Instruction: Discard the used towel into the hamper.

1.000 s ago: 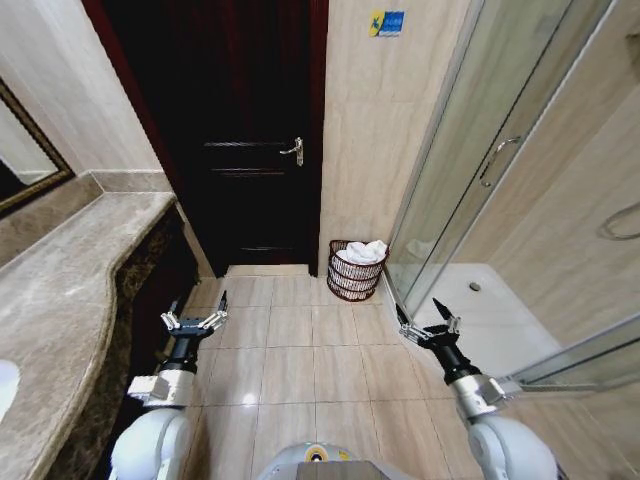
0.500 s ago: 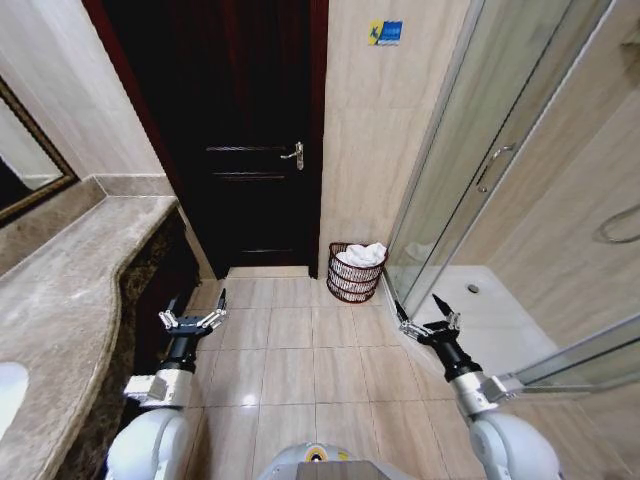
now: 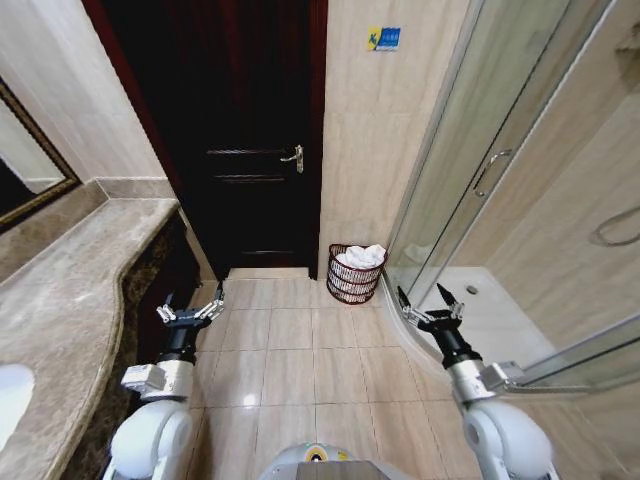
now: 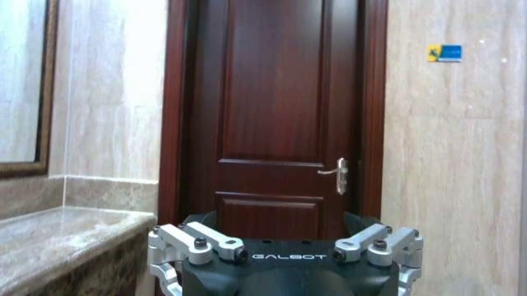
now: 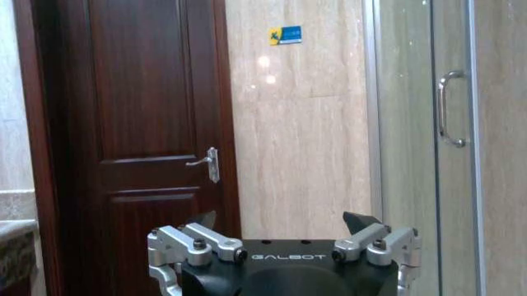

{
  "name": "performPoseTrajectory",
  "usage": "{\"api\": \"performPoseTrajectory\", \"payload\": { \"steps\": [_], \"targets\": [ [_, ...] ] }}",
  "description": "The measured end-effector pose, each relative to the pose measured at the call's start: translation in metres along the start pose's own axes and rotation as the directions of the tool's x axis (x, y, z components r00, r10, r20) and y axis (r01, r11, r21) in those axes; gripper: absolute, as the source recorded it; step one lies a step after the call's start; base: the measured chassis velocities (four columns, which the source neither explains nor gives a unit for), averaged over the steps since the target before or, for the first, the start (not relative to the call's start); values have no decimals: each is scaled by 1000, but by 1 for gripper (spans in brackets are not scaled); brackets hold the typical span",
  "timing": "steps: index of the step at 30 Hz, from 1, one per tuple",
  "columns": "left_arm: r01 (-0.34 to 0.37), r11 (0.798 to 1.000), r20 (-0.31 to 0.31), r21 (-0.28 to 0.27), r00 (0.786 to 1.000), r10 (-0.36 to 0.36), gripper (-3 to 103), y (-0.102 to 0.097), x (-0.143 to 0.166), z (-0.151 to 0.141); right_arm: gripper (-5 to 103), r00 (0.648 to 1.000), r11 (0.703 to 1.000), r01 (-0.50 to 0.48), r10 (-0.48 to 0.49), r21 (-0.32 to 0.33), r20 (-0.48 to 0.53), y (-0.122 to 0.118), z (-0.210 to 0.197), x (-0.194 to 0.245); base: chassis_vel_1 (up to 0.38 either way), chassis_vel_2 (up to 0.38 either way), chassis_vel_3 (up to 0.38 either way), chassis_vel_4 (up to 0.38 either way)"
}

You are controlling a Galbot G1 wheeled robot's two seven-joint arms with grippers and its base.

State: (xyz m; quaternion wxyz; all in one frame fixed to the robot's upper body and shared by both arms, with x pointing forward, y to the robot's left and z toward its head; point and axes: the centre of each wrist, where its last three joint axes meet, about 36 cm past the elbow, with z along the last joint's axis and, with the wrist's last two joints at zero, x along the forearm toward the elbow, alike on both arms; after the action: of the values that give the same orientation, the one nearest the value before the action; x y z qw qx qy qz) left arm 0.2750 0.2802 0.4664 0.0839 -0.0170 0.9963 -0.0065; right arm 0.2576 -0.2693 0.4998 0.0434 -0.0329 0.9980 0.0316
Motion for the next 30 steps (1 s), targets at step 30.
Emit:
{"api": "performPoseTrajectory", "payload": {
  "steps": [30],
  "targets": [
    [-11,999,37,-36,999,12,100,7,-2,4,100,1000,998,23,-24,52,21,-6,-9,-5,0,0,0,0]
  ]
}}
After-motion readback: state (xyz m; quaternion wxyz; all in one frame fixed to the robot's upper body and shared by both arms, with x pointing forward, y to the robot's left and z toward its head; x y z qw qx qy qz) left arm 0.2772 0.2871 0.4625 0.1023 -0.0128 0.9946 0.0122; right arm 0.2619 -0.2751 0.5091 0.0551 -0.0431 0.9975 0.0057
